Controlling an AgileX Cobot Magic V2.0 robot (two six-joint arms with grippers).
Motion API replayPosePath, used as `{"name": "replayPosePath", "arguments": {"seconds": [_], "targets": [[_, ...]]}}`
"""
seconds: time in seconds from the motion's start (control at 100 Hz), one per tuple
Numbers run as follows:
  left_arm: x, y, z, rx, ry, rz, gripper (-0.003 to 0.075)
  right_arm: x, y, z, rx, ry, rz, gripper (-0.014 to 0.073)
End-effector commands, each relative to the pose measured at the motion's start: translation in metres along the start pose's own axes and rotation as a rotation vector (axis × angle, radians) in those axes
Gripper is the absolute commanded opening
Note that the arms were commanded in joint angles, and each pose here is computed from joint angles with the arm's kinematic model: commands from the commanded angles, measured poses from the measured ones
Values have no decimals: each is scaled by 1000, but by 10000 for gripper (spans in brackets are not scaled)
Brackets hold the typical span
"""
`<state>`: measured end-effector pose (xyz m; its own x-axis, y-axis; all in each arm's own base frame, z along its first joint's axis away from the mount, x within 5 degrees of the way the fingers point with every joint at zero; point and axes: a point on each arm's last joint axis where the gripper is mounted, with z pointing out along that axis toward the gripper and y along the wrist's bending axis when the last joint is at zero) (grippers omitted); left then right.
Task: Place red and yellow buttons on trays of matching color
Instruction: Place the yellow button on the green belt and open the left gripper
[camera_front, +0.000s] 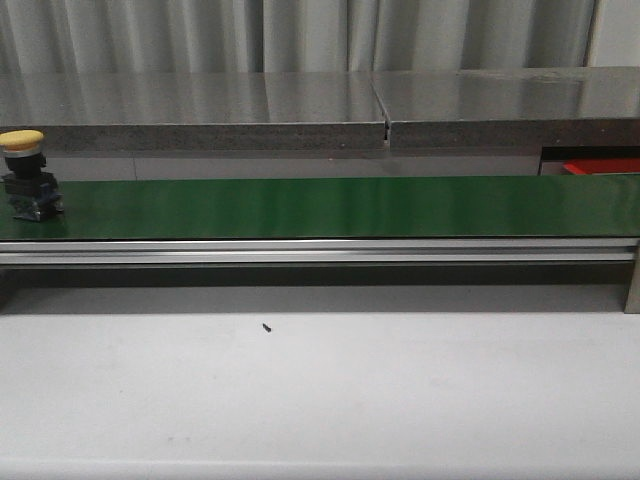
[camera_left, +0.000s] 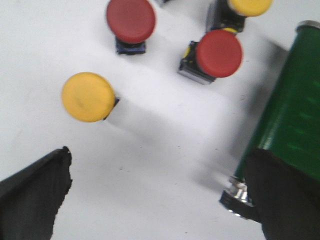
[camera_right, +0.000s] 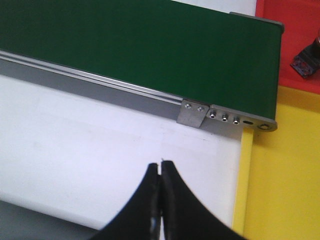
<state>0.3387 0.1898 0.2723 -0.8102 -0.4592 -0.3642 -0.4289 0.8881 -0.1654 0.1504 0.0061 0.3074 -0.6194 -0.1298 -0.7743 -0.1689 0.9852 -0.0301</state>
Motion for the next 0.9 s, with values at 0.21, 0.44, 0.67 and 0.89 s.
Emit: {"name": "replayPosePath", "arguments": {"seconds": [0.21, 0.44, 0.67, 0.89], "targets": [[-11, 25, 14, -27, -83, -72, 671, -12, -2, -7, 23, -87, -1, -68], [-16, 33, 57, -17, -57, -94, 671, -12, -2, -7, 23, -87, -1, -68], [-22, 36, 62, -35, -124, -74, 648, -12, -2, -7, 23, -87, -1, -68], [-22, 36, 62, -34, -119, -74, 525, -12, -2, -7, 23, -87, -1, -68]]}}
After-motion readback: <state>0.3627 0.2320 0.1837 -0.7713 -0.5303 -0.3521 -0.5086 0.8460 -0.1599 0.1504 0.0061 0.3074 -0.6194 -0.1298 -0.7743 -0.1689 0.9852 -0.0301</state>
